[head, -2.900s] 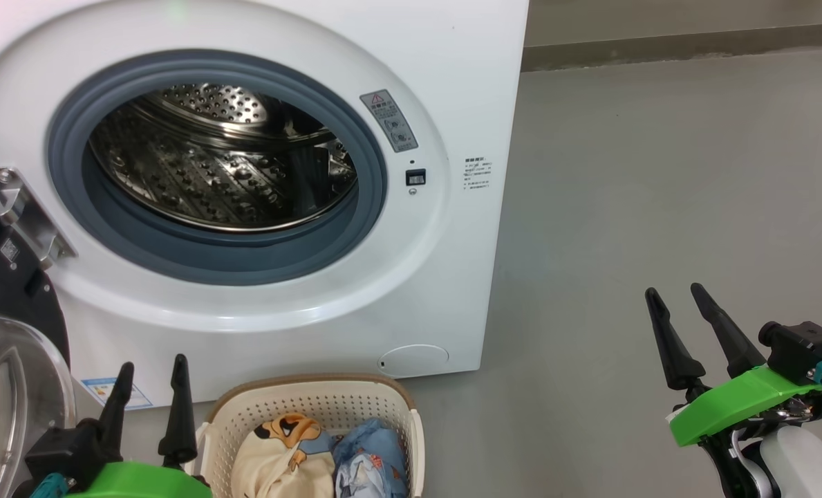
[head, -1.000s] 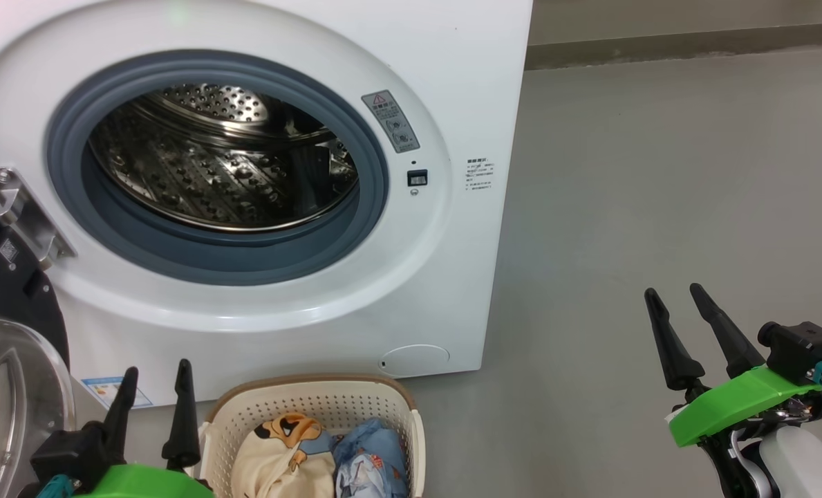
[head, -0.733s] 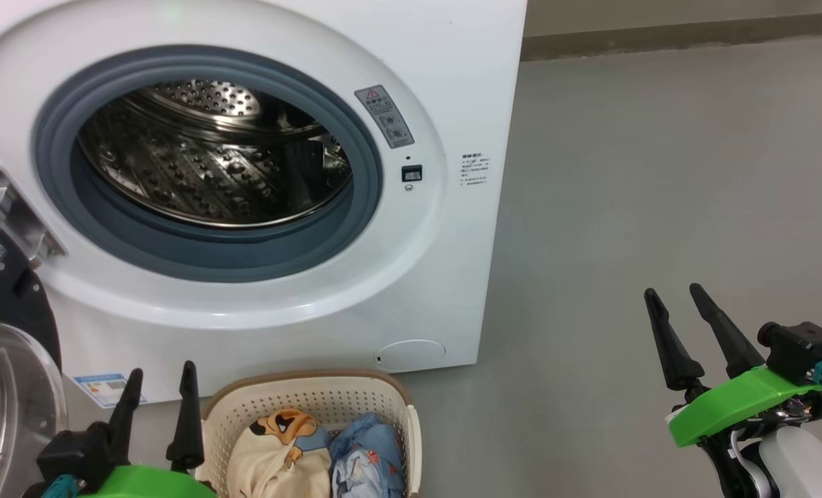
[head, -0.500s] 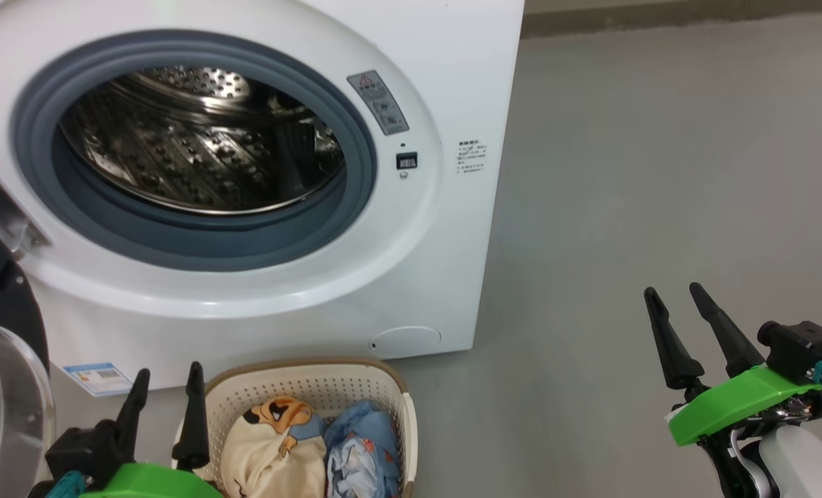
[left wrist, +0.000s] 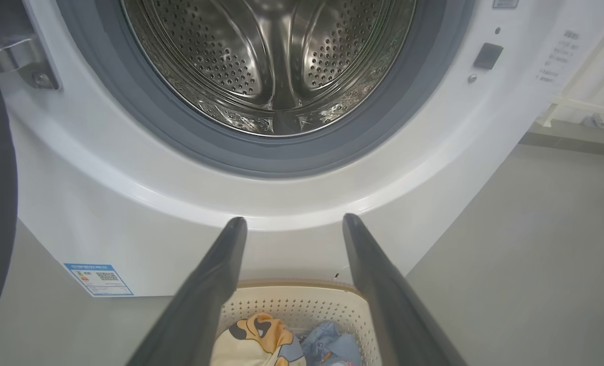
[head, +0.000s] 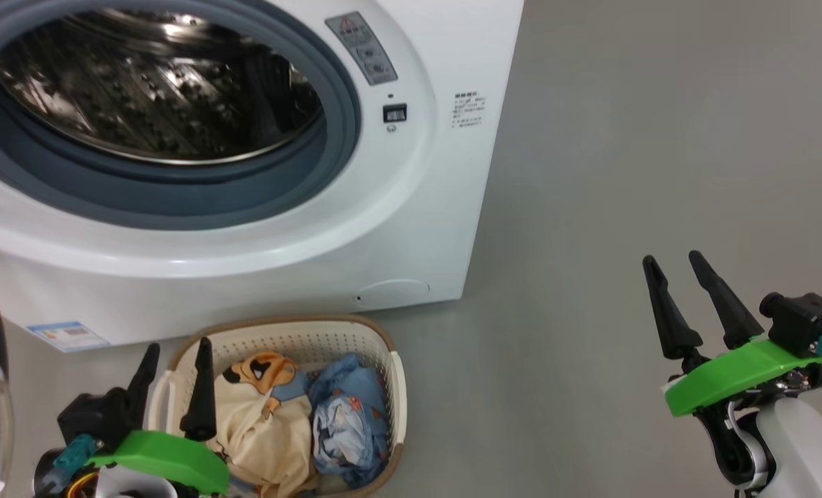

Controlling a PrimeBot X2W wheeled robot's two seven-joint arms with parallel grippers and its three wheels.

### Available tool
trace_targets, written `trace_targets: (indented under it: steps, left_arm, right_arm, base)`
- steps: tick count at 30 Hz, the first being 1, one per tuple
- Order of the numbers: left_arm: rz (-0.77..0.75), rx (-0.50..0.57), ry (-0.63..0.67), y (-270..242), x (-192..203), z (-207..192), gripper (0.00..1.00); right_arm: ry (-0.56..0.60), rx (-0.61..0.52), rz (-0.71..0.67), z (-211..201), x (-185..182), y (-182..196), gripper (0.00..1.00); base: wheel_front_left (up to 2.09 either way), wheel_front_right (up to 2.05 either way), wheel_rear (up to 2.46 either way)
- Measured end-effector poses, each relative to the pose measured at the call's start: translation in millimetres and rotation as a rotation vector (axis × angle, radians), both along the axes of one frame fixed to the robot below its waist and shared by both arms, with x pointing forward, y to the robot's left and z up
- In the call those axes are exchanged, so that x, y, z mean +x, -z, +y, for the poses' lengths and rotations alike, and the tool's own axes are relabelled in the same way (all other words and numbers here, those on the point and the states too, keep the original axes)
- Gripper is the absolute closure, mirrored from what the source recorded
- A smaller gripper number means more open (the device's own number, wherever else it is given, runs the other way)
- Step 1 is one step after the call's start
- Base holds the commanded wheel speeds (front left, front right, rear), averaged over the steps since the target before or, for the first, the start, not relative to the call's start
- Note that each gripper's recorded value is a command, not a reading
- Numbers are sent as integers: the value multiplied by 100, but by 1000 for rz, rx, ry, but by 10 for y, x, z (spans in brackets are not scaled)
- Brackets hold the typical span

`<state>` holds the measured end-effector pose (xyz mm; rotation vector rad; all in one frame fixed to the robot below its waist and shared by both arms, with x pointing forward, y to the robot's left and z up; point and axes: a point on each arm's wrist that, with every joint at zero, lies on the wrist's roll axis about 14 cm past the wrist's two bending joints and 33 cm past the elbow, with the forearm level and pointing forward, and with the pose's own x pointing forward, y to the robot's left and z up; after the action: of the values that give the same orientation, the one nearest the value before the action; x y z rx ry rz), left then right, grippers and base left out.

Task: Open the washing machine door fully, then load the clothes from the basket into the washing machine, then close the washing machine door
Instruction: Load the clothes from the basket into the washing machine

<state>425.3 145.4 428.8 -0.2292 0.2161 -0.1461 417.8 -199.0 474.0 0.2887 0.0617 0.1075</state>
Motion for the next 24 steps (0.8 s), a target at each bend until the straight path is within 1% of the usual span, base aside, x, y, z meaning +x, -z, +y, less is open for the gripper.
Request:
trace_targets:
  steps: [13, 19, 24]
  left_arm:
    - [189, 30, 49, 654, 182, -81, 0]
    - [366, 57, 79, 1192, 144, -91, 0]
    - [459, 65, 102, 1494, 157, -146, 0]
  right_arm:
    - [4, 16, 48, 56, 263, 250, 0]
    - [2, 19, 70, 82, 430, 398, 0]
    - [6, 12, 93, 60, 517, 538, 0]
  base:
    - [0, 0, 0]
    - [0, 0, 0]
    - [0, 0, 0]
